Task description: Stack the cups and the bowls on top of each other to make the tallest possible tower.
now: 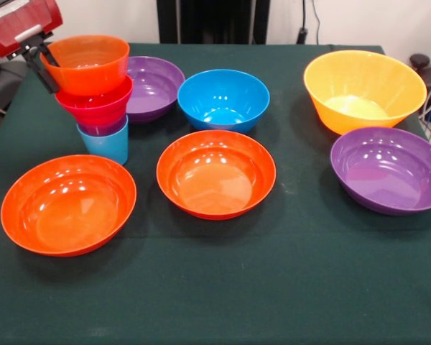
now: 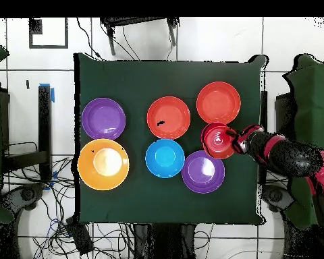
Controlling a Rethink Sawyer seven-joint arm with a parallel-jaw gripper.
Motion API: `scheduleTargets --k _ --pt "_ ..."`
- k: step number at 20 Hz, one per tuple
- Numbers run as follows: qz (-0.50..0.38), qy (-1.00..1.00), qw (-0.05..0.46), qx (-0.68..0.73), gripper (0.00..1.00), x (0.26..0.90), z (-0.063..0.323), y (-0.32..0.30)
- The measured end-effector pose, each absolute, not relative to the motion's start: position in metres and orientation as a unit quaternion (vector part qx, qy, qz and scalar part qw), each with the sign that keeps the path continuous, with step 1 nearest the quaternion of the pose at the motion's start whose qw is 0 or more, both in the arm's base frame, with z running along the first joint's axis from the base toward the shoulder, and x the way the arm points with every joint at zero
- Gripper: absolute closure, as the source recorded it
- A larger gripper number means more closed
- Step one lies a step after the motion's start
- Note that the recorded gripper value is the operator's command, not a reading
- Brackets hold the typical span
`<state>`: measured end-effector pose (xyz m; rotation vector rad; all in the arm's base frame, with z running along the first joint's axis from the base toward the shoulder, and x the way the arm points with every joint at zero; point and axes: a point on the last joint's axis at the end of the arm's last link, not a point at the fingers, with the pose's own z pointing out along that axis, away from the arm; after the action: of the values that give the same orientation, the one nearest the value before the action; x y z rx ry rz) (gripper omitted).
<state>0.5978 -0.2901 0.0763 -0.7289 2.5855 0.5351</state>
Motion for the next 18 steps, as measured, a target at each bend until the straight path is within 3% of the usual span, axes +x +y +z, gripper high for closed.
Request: scheduleTargets --k 18 --pt "0.193 0.924 0.199 -0.264 1.0 0.5996 0.0759 -0.2856"
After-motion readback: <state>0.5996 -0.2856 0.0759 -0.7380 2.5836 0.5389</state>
